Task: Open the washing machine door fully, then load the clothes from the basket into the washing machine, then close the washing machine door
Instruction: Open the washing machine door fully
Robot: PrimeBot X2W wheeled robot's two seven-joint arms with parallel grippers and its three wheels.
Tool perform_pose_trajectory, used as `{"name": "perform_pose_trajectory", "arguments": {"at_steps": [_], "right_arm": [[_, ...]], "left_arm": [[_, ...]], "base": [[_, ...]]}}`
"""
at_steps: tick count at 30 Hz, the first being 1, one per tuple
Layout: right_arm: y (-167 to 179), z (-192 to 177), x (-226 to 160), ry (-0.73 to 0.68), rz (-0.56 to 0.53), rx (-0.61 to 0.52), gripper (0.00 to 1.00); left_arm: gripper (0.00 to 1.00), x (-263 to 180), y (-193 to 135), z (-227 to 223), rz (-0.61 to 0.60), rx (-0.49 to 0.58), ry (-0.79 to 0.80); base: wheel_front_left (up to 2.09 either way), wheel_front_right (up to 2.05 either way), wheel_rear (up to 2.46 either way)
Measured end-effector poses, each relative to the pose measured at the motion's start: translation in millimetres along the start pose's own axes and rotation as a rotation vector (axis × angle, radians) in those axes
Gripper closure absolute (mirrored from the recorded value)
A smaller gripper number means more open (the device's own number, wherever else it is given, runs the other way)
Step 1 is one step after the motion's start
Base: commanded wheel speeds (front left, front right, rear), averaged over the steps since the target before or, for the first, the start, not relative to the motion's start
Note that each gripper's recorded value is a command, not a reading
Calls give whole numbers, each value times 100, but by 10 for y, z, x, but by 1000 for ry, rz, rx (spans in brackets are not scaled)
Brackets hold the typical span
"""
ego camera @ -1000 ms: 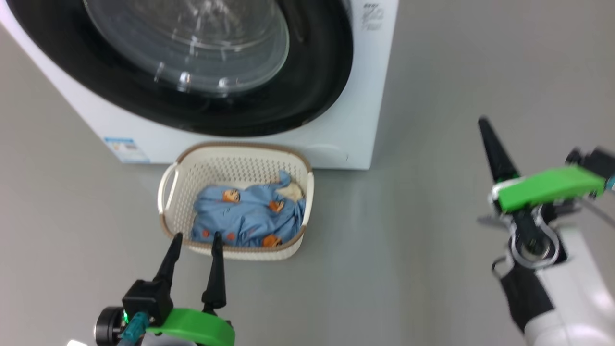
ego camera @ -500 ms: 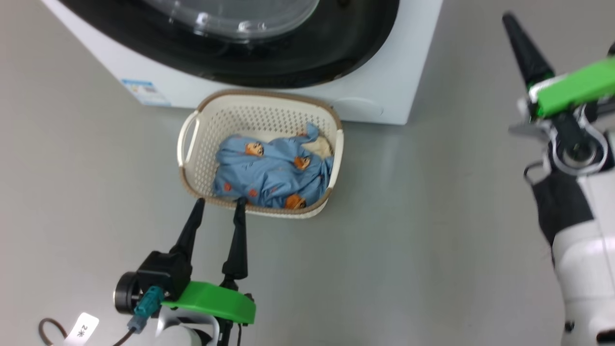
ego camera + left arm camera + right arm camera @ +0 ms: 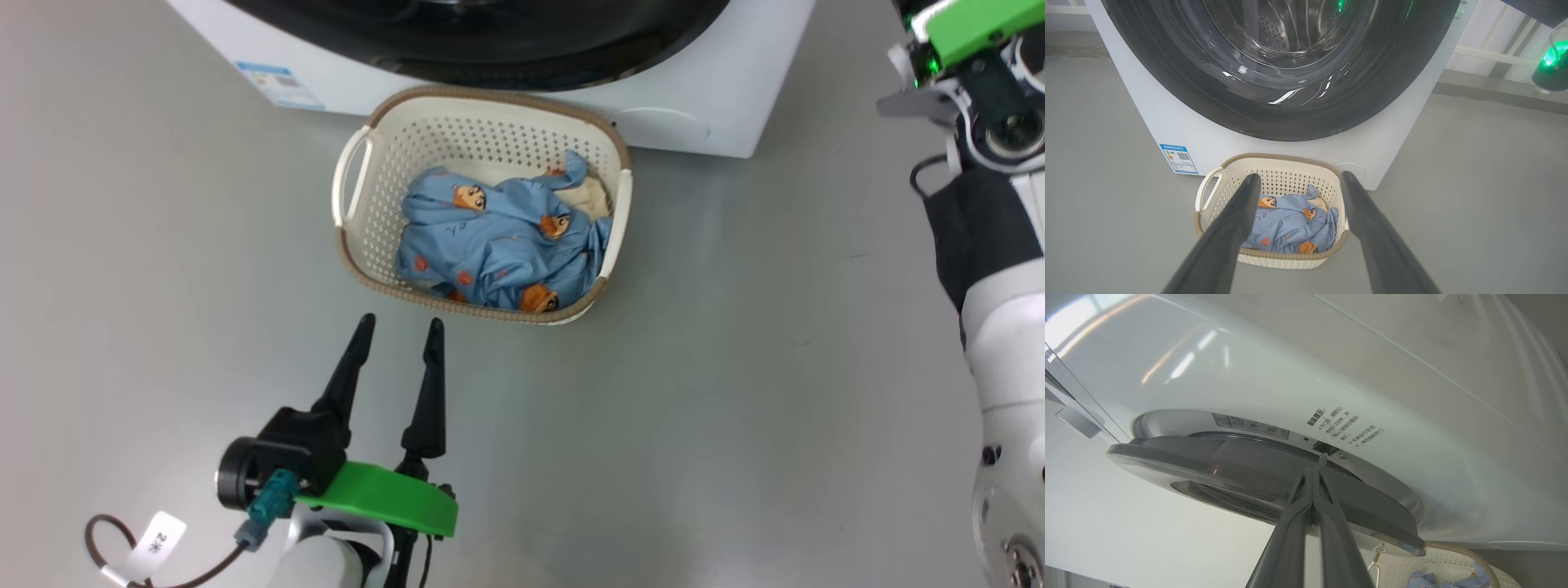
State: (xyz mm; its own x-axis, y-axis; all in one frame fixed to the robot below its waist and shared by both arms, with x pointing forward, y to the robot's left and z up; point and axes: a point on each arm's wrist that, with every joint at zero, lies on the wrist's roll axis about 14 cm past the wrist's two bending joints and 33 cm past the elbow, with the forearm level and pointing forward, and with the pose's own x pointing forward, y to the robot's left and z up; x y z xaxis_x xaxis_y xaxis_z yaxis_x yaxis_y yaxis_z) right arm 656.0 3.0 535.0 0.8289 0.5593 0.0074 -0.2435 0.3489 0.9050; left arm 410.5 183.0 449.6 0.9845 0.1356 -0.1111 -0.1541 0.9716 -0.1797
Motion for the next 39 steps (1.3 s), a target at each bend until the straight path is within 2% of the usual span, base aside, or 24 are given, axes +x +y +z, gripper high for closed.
{"name": "perform_pose_trajectory", "arguments": {"at_steps": [14,23,30,39], "right_arm": [[56,-84,426,70,21,52,100],[82,-211,613,124,32,126,100],[135,-279,719,161,46,192,100],[133,-315,753,184,42,207,100]], "left_arm": [[0,-45,84,-145,32,1,49],[0,-30,106,-194,42,6,64],[0,-42,141,-210,58,6,72],[0,-42,144,-211,61,7,72]], "base": [[0,0,0],[0,0,0],[0,0,0],[0,0,0]]}}
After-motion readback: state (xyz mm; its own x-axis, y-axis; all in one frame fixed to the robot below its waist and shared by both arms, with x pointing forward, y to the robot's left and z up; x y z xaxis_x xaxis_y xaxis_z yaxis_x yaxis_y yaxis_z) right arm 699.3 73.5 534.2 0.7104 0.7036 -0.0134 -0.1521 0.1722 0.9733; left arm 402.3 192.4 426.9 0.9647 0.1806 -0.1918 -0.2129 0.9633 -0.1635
